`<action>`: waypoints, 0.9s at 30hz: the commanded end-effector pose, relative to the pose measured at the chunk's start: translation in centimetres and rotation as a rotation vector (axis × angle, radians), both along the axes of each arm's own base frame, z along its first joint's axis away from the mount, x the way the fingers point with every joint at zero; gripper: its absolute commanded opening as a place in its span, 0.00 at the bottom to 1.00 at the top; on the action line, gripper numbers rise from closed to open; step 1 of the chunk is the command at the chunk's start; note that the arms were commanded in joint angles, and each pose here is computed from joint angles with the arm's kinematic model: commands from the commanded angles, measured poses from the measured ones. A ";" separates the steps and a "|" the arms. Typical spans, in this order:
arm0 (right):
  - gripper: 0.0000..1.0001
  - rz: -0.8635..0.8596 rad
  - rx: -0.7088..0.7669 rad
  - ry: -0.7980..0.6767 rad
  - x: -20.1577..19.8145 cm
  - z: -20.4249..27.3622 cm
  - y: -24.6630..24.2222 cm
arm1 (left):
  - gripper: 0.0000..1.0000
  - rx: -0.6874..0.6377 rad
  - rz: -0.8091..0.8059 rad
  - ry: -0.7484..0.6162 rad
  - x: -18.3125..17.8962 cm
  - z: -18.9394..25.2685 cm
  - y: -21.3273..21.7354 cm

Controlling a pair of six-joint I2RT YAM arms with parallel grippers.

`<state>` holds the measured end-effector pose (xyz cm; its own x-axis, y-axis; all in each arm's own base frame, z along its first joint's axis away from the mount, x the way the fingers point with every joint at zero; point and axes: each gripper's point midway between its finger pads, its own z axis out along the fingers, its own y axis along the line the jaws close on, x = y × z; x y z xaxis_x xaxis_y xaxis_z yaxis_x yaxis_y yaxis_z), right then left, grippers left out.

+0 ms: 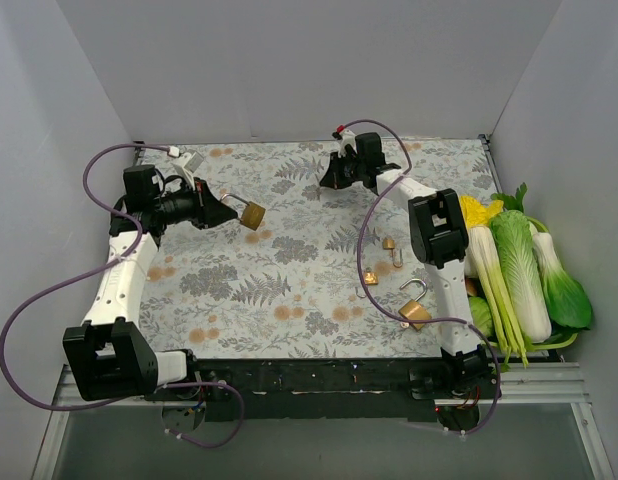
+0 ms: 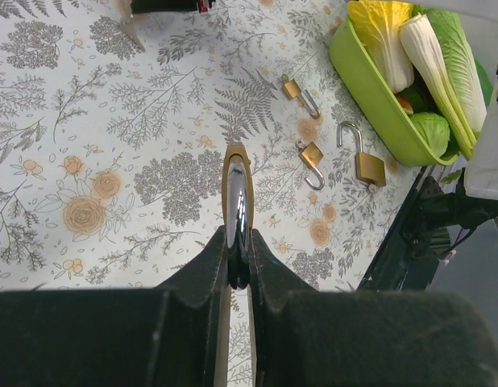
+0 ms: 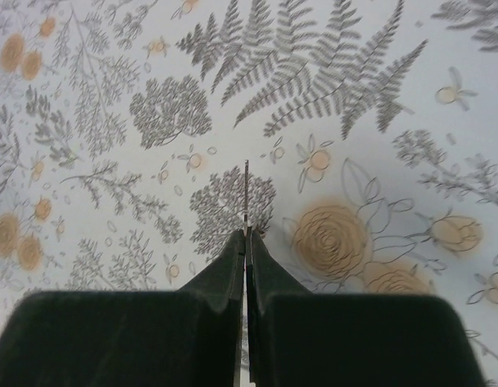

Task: Lock with the key
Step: Place the key at the center of the board.

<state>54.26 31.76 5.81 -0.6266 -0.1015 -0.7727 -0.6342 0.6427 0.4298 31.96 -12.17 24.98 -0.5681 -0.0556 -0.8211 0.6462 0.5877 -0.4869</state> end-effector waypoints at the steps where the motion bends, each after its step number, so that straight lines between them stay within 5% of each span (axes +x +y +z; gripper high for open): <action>1: 0.01 -0.098 -0.015 -0.191 4.8 3.3 -0.9 | 0.00 0.001 -0.027 -0.093 -1.1 2.1 -0.3; 17: 0.04 -0.090 -0.156 -0.230 4.7 1.3 -2.6 | 0.00 0.013 -0.040 -0.090 -2.3 2.1 -0.4; 18: 0.12 -0.080 -0.163 -0.231 4.6 1.1 -2.6 | 0.00 0.015 -0.042 -0.089 -2.3 2.0 -0.4; 19: 0.31 -0.069 -0.153 -0.225 4.4 1.3 -2.5 | 0.00 0.014 -0.045 -0.090 -2.4 2.1 -0.5; 22: 0.51 -0.047 -0.120 -0.227 3.9 2.7 -1.9 | 0.00 0.011 -0.044 -0.074 -2.3 2.0 -0.5; 27: 0.59 0.008 -0.070 -0.322 2.9 8.4 -1.4 | 0.00 -0.013 -0.043 -0.013 -1.9 2.2 -0.6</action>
